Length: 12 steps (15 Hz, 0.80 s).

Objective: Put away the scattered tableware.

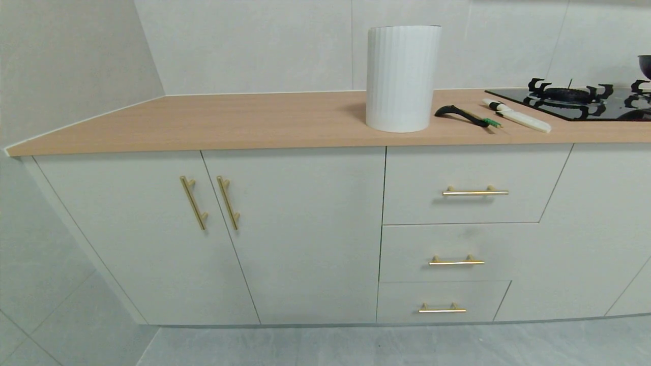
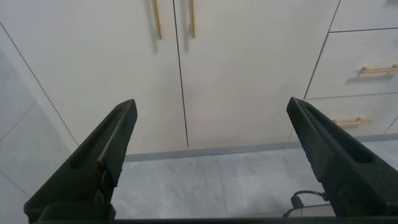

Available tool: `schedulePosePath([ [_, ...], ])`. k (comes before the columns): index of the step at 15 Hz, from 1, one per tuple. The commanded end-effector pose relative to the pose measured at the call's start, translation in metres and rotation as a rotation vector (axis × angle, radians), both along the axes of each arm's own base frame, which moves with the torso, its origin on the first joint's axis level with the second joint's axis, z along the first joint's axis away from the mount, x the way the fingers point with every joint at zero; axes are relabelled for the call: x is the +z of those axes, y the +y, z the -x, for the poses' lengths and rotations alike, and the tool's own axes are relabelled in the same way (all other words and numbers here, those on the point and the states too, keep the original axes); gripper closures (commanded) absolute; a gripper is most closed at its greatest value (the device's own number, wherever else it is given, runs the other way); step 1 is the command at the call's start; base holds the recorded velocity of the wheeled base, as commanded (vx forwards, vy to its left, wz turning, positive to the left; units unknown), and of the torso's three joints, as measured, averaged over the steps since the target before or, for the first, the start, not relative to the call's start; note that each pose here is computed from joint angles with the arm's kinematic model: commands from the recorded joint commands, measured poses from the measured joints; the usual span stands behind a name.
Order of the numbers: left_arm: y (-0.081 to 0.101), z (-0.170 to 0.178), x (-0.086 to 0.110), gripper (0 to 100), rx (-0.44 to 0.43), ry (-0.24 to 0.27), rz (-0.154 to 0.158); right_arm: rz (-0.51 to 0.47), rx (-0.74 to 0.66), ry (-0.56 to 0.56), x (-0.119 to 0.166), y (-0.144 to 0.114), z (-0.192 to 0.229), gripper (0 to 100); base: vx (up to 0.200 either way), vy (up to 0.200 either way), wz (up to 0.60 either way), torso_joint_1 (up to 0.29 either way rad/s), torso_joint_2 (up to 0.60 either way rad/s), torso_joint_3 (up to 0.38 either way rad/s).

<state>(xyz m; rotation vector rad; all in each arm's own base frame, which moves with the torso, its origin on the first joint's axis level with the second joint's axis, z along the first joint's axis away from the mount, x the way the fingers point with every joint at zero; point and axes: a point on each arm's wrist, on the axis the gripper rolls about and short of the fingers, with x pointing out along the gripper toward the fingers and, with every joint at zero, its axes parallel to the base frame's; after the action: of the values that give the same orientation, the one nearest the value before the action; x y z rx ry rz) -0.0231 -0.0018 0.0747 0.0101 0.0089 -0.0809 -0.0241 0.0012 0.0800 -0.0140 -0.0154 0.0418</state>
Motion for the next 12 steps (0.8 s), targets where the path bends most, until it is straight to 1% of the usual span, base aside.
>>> schedulePosePath([
  [1,0.000,0.000,0.000,0,0.000,0.001,0.000,-0.051,0.095,-0.089,0.033,0.002,0.008,0,0.000,0.000,0.00,0.000,0.00,0.000],
  [2,0.000,0.000,0.000,0,0.000,0.001,0.000,-0.053,0.141,-0.032,0.034,0.002,0.004,0,0.000,0.000,0.00,0.000,0.00,0.000],
  [3,0.000,0.000,0.000,0,0.000,0.001,0.000,-0.059,0.168,0.055,0.033,0.003,-0.003,0,0.000,0.000,0.00,0.000,0.00,0.000],
  [4,0.000,0.000,0.000,0,0.000,0.001,0.000,-0.064,0.175,0.125,0.033,0.003,-0.010,0,0.000,0.000,0.00,0.000,0.00,0.000],
  [6,0.000,0.000,0.000,0,0.000,0.001,0.000,-0.041,0.220,0.266,0.035,0.004,-0.027,0,0.000,0.000,0.00,0.000,0.00,0.000],
  [8,0.000,0.000,0.000,0,0.000,0.001,0.000,-0.030,0.295,0.424,0.035,0.006,-0.046,0,0.000,0.000,0.00,0.000,0.00,0.000],
  [11,0.000,0.000,0.000,0,0.000,0.001,0.000,-0.026,0.310,0.601,0.046,0.012,-0.082,0,0.000,0.000,0.00,0.000,0.00,0.000],
  [12,0.000,0.000,0.000,0,0.000,0.001,0.000,-0.025,0.309,0.641,0.049,0.014,-0.096,0,0.000,0.000,0.00,0.000,0.00,0.000],
])
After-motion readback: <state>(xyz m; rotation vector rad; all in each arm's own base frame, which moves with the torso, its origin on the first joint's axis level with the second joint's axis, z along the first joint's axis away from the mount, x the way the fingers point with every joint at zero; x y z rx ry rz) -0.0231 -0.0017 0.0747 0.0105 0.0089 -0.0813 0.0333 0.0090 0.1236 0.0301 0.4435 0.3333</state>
